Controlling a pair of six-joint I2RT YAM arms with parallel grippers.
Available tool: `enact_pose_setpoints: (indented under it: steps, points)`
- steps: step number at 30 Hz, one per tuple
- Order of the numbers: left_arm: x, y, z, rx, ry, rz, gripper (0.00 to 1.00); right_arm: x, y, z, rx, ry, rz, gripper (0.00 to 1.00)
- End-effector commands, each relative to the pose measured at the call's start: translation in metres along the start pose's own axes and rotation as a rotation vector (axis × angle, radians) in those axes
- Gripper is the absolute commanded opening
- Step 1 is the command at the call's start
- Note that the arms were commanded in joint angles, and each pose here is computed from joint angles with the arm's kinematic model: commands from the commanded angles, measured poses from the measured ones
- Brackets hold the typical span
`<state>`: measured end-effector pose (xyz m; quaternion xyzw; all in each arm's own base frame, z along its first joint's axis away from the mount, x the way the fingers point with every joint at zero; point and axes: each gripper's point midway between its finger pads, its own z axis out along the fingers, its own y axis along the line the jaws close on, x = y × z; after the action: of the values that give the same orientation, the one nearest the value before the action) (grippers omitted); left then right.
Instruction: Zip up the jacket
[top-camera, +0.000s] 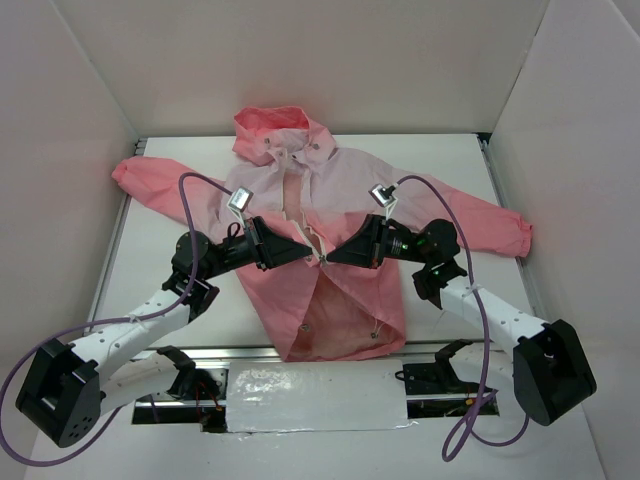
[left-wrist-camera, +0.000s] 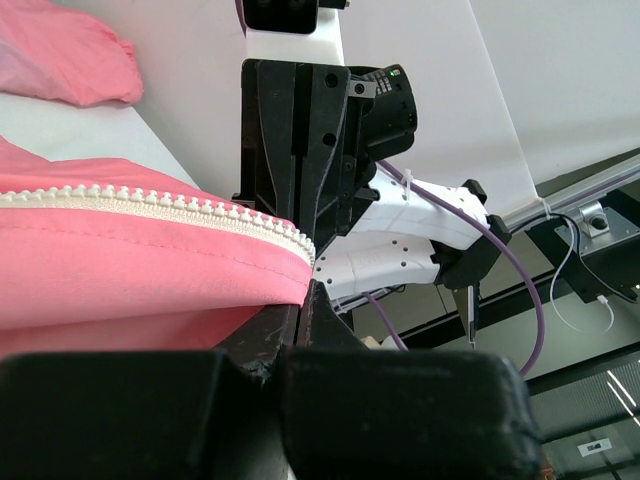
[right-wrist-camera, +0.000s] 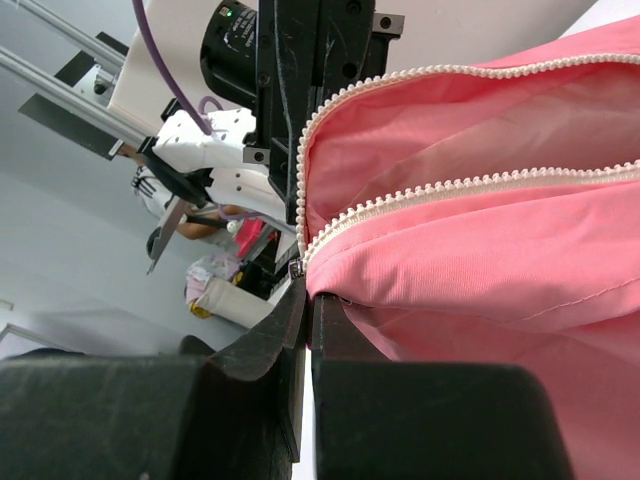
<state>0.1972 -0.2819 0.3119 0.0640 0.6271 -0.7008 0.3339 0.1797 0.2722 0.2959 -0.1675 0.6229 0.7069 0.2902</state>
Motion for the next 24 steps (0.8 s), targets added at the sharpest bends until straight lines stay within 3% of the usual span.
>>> enact_pose_setpoints:
  steps: [1, 24]
  points:
    - [-0.0035, -0.0196, -0.0005, 0.079, -0.003, 0.06, 0.0, -0.0111, 0.0209, 0.0021, -0.074, -0.006, -0.092, 0.0]
    - [-0.0034, -0.0194, 0.0047, 0.109, 0.013, 0.054, 0.0, -0.0154, 0.0242, 0.0077, -0.101, 0.031, -0.077, 0.0]
